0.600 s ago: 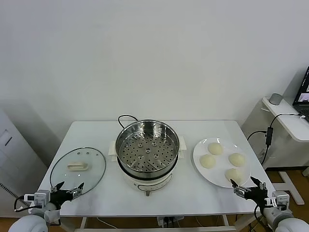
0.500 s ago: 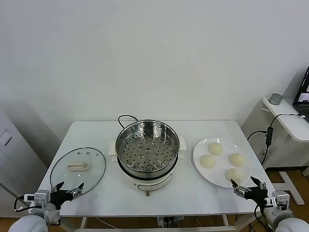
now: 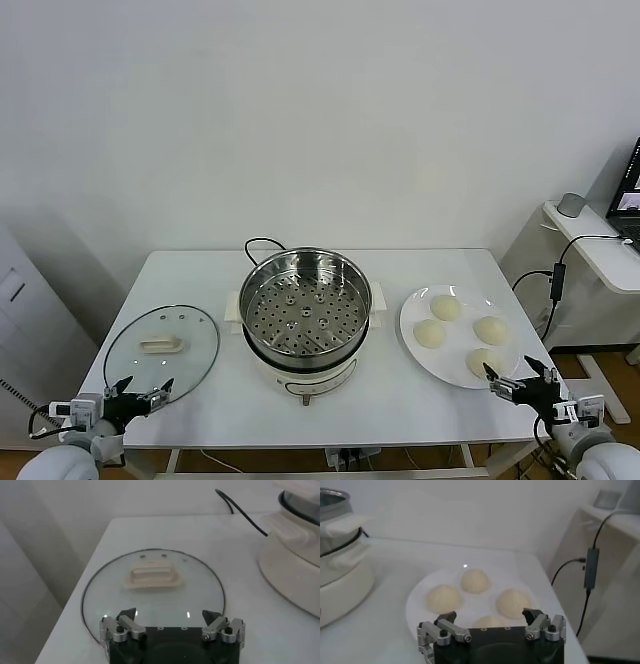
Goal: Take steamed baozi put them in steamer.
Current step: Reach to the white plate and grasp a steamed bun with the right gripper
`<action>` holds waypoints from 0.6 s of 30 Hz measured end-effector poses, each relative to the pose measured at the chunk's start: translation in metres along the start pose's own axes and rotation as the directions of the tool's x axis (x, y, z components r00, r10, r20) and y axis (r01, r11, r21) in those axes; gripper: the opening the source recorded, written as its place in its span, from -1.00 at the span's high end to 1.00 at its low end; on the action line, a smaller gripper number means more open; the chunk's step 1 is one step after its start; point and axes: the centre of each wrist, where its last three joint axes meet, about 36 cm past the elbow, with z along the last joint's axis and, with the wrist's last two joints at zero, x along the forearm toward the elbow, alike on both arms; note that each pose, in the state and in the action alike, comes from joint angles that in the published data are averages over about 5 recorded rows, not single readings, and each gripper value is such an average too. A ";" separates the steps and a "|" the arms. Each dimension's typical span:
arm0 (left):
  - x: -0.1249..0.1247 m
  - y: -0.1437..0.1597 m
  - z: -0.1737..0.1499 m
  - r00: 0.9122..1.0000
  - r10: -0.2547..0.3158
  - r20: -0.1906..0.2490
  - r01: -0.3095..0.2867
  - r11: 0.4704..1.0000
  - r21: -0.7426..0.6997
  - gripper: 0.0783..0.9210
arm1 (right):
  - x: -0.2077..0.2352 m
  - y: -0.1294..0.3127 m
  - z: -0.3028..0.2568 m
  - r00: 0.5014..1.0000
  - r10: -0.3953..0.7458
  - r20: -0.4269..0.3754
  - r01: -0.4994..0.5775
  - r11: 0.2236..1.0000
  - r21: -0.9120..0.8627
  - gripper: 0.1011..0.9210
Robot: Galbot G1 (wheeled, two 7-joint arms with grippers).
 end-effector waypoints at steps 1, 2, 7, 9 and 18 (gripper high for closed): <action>0.000 0.000 -0.001 1.000 0.001 0.002 -0.001 1.000 0.000 -0.77 | -0.004 -0.003 -0.001 1.000 0.009 0.012 -0.009 0.999 0.047 -0.76; 0.001 0.000 -0.001 1.000 0.002 0.003 -0.002 1.000 -0.001 -0.77 | -0.008 -0.006 -0.003 1.000 0.016 0.023 -0.018 0.995 0.094 -0.76; 0.002 -0.003 -0.004 1.000 0.009 0.010 -0.009 1.000 -0.001 -0.77 | -0.031 -0.021 -0.015 0.997 0.027 0.071 -0.048 0.946 0.320 -0.76; 0.003 -0.004 -0.005 1.000 0.011 0.011 -0.011 1.000 -0.001 -0.77 | -0.040 -0.027 -0.021 0.997 0.013 0.082 -0.045 0.915 0.400 -0.76; 0.004 -0.003 -0.007 1.000 0.005 0.000 -0.005 1.000 -0.011 -0.77 | -0.090 -0.056 -0.063 0.990 -0.137 0.032 0.084 0.757 0.648 -0.76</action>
